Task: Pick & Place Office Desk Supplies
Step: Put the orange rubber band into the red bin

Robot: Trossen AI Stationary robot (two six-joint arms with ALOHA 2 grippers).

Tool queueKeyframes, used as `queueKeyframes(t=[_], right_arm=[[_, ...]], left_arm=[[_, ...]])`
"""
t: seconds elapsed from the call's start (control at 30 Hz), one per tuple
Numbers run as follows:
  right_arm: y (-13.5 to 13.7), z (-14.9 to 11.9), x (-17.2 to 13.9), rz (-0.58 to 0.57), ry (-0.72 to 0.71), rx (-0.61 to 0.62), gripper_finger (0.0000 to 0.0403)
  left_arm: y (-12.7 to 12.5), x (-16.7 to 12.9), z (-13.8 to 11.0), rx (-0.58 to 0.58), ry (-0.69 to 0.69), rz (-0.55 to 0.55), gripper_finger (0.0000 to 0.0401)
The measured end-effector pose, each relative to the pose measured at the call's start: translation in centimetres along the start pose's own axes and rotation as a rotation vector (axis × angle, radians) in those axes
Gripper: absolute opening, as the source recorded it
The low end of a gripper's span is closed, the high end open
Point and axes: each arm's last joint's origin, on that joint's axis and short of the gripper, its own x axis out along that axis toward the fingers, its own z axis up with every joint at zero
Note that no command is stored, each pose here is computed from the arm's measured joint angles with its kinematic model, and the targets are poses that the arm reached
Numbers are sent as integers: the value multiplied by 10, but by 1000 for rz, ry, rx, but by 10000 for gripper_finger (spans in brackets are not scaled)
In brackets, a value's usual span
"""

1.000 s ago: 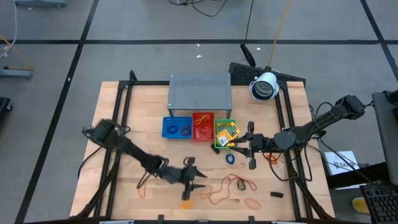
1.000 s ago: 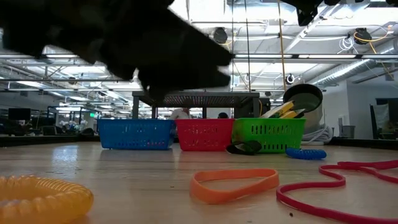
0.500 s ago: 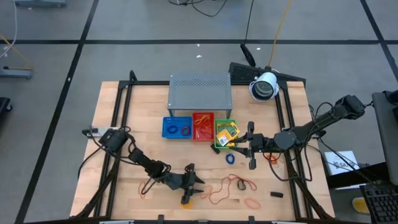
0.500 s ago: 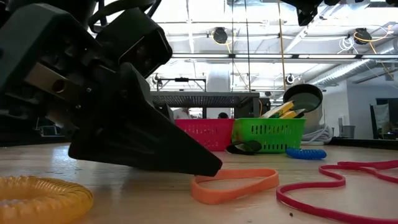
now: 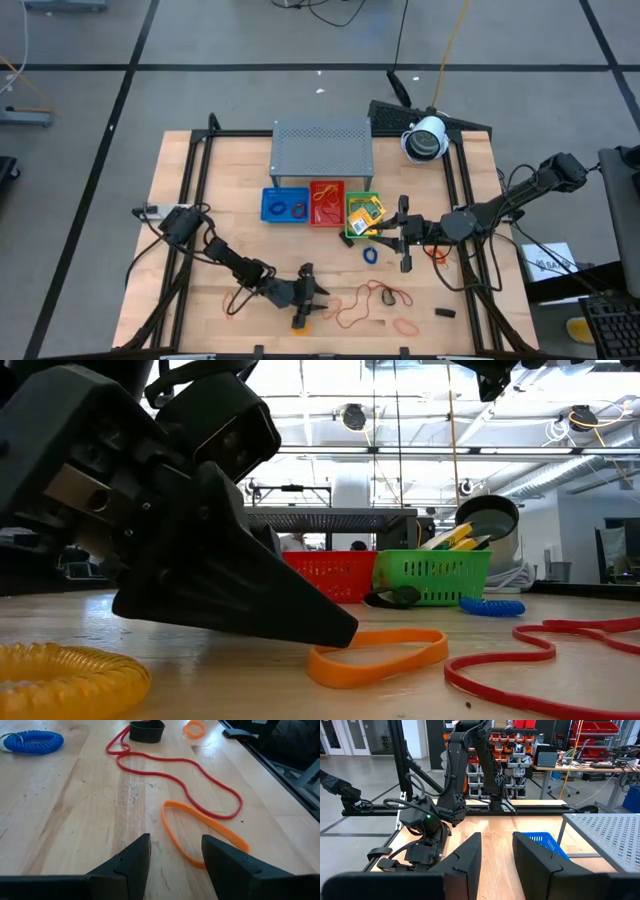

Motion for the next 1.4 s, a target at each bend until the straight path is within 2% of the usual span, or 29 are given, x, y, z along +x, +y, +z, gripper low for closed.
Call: queueKeyframes(t=[0.1,0.17,0.27,0.4,0.47,0.8,1.03,1.2,1.4], right_arm=[[0,0,0,0,0,0,100],[0,0,0,0,0,0,100],[0,0,0,0,1,0,100],[0,0,0,0,3,-1,100],[0,0,0,0,3,-1,100],[0,0,0,0,3,-1,100],[0,-1,0,-1,7,-3,100],[0,-1,0,-1,7,-3,100],[0,-1,0,-1,7,-3,100]], left_arm=[[2,1,0,-13,2,10,184],[4,1,0,-25,4,14,165],[8,2,-1,-51,19,7,116],[16,4,0,-86,41,-17,33],[18,4,1,-90,44,-26,10],[18,5,18,-63,-131,-116,3],[22,6,22,-91,-119,-197,7],[21,6,22,-80,-117,-205,8],[21,6,20,-70,-89,-205,34]])
